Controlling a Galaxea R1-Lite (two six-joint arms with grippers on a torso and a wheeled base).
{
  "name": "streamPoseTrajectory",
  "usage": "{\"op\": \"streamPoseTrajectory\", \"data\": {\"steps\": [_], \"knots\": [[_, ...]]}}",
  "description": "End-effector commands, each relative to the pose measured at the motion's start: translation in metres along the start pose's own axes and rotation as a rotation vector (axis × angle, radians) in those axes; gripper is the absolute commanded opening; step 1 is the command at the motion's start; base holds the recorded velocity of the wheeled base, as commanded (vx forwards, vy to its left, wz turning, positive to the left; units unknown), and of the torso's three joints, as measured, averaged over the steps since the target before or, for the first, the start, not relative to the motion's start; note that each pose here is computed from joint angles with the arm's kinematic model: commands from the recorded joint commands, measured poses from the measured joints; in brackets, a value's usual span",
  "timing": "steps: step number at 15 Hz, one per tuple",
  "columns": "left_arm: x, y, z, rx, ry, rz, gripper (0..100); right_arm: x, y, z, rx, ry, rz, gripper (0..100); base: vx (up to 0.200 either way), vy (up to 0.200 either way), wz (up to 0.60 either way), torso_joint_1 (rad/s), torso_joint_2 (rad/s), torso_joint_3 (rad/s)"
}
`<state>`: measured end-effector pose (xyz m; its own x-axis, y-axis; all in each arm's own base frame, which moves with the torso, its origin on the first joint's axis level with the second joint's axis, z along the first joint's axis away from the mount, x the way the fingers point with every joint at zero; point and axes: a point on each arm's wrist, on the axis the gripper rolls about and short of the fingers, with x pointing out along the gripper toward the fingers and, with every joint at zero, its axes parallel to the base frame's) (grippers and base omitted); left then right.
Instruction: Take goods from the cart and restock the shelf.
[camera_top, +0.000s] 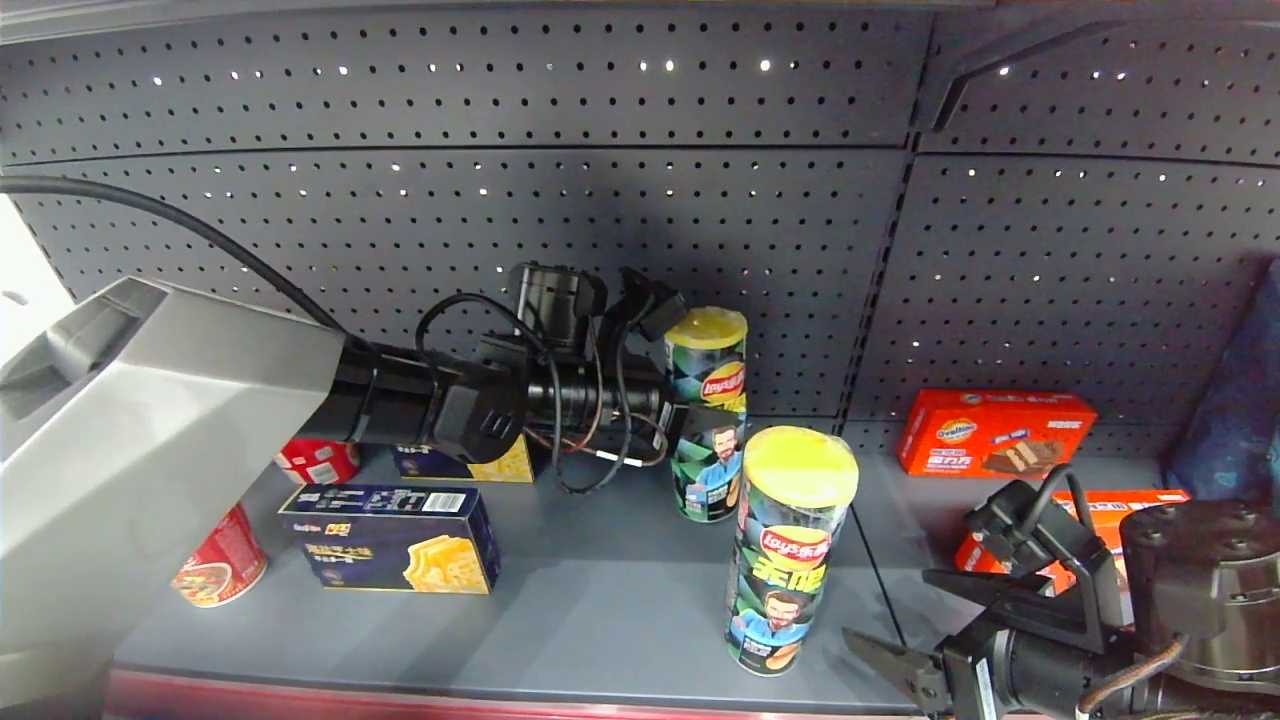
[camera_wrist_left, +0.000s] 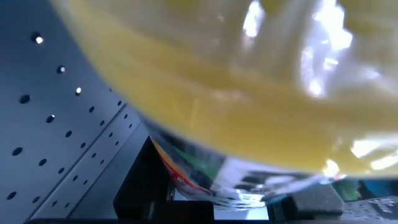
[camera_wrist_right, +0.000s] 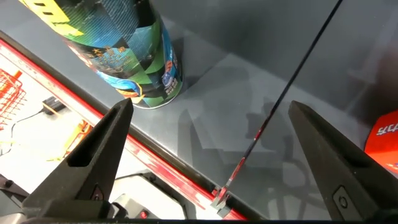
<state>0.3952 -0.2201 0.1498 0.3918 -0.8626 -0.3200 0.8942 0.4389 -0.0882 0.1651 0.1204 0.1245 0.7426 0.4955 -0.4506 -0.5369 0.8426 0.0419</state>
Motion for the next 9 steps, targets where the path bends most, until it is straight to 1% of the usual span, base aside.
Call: {"op": "streamPoseTrajectory", "data": {"steps": [1, 2, 3, 6, 7, 8, 9], "knots": [[0.004, 0.002, -0.006, 0.011, 0.013, -0.004, 0, 0.000, -0.002, 0.000, 0.005, 0.001, -0.011, 100, 0.000, 0.000, 0.00, 0.000, 0.00, 0.000], [0.005, 0.002, -0.008, 0.013, 0.017, -0.003, 0, 0.000, -0.003, 0.000, 0.006, -0.001, -0.012, 100, 0.000, 0.000, 0.00, 0.000, 0.00, 0.000], [0.006, 0.003, -0.008, 0.012, 0.018, -0.002, 100, 0.000, -0.003, 0.000, 0.007, 0.001, -0.013, 100, 0.000, 0.000, 0.00, 0.000, 0.00, 0.000], [0.003, 0.001, -0.010, 0.007, 0.027, 0.004, 100, 0.000, -0.004, -0.001, 0.008, 0.002, -0.013, 100, 0.000, 0.000, 0.00, 0.000, 0.00, 0.000], [-0.002, -0.001, -0.007, 0.009, 0.024, 0.015, 100, 0.000, -0.004, -0.001, 0.008, 0.004, -0.013, 100, 0.000, 0.000, 0.00, 0.000, 0.00, 0.000], [-0.011, -0.007, -0.002, 0.013, 0.023, 0.036, 100, 0.000, -0.004, -0.001, 0.008, 0.002, -0.013, 100, 0.000, 0.000, 0.00, 0.000, 0.00, 0.000], [-0.023, -0.014, -0.002, 0.009, 0.033, 0.053, 100, 0.000, -0.004, 0.001, 0.008, -0.004, -0.013, 100, 0.000, 0.000, 0.00, 0.000, 0.00, 0.000]]}}
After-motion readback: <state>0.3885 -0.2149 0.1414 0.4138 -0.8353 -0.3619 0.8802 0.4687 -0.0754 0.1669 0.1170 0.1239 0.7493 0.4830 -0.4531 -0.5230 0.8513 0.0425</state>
